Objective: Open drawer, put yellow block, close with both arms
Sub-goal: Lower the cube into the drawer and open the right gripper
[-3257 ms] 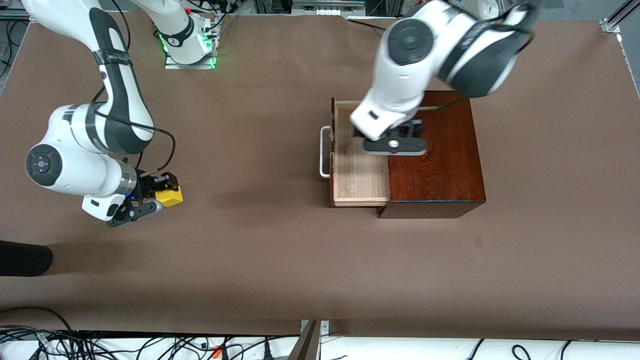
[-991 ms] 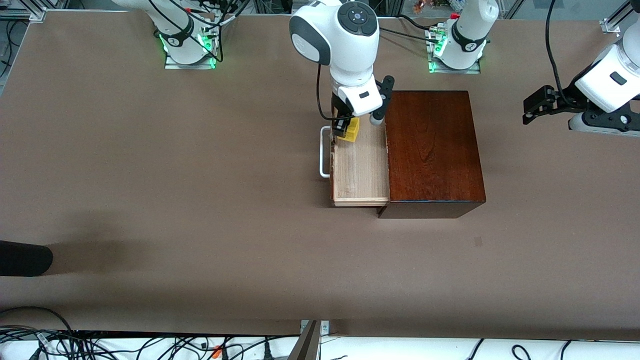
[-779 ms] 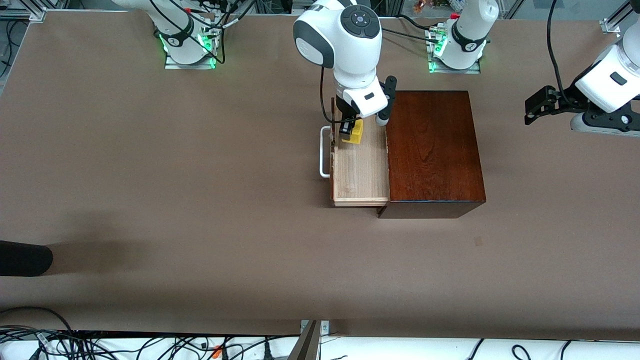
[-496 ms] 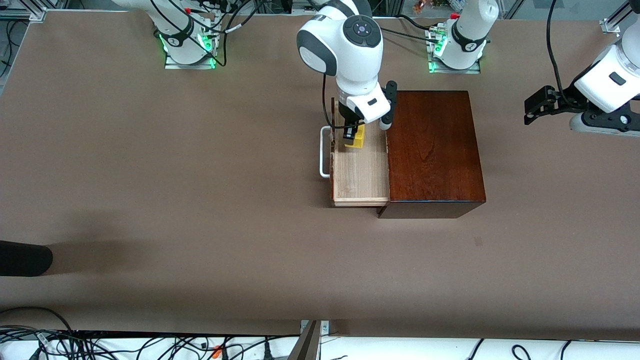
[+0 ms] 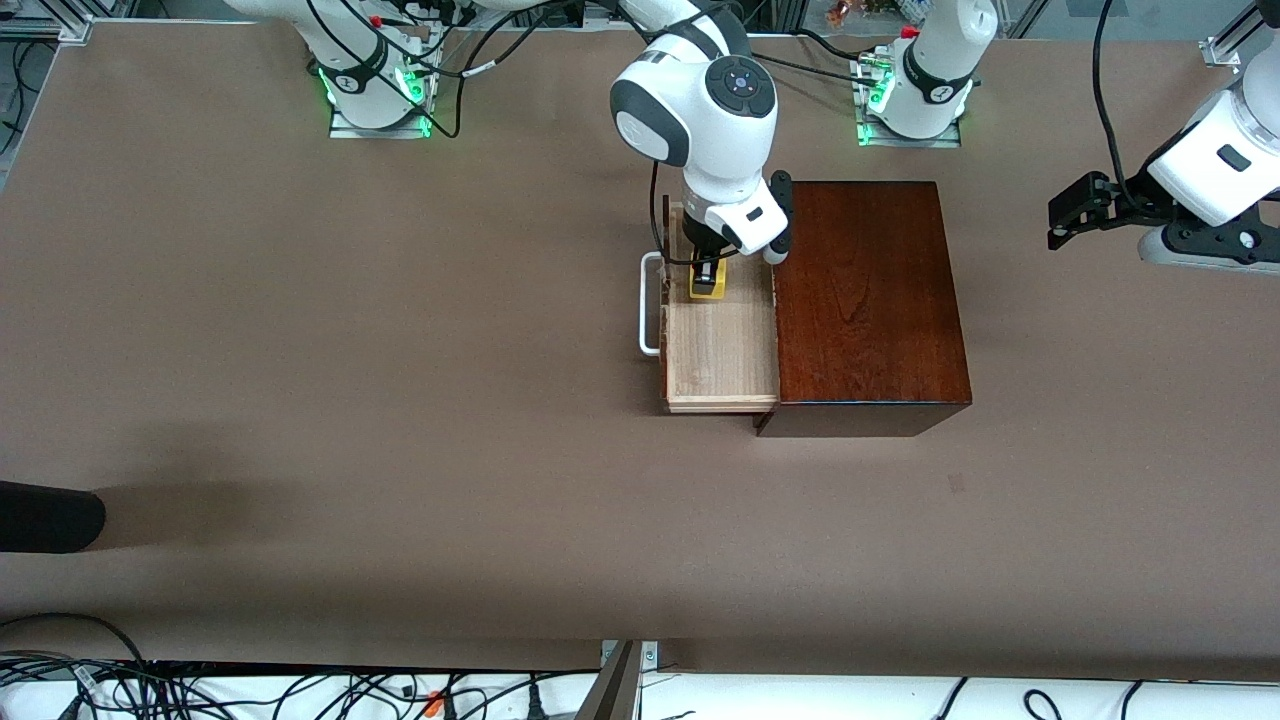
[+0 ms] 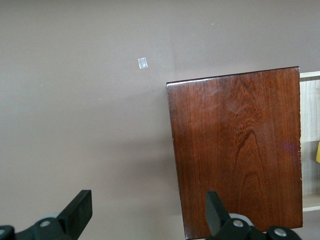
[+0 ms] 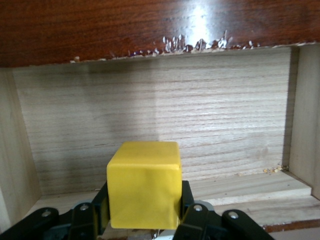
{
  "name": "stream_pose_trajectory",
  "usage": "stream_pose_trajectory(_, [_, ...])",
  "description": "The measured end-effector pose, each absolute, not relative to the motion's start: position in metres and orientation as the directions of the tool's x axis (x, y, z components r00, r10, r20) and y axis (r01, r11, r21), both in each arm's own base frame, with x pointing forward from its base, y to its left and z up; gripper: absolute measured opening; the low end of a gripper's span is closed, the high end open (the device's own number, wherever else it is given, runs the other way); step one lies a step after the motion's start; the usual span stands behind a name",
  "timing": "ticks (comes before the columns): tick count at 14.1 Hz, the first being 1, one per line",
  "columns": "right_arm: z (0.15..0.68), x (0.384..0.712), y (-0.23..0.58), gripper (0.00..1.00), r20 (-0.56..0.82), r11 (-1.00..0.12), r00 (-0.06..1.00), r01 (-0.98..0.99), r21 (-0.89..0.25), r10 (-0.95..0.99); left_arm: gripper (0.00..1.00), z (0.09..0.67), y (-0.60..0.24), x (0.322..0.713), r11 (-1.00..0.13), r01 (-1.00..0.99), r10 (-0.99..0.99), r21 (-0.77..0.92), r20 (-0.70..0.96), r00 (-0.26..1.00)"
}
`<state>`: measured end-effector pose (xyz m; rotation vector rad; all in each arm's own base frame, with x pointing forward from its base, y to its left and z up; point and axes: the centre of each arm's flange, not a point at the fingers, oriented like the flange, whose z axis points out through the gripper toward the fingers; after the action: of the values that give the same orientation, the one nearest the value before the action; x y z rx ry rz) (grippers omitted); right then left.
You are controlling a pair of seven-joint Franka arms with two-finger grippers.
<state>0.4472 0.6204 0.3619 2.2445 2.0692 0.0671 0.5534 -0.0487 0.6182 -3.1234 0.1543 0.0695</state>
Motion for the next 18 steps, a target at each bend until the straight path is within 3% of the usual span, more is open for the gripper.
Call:
stream_pose_trajectory(9, [0.323, 0.45, 0.619, 0.56, -0.089, -0.035, 0.043, 0.995, 0.091, 0.995, 1.0, 0.616, -0.05, 0.554, -0.995, -0.102, -0.101, -0.011, -0.049, 0.994])
stream_pose_trajectory(18, [0.318, 0.452, 0.62, 0.56, -0.076, -0.027, 0.034, 0.994, 0.101, 0.996, 1.0, 0.616, -0.05, 0.554, -0.995, -0.102, -0.101, -0.011, -0.049, 0.994])
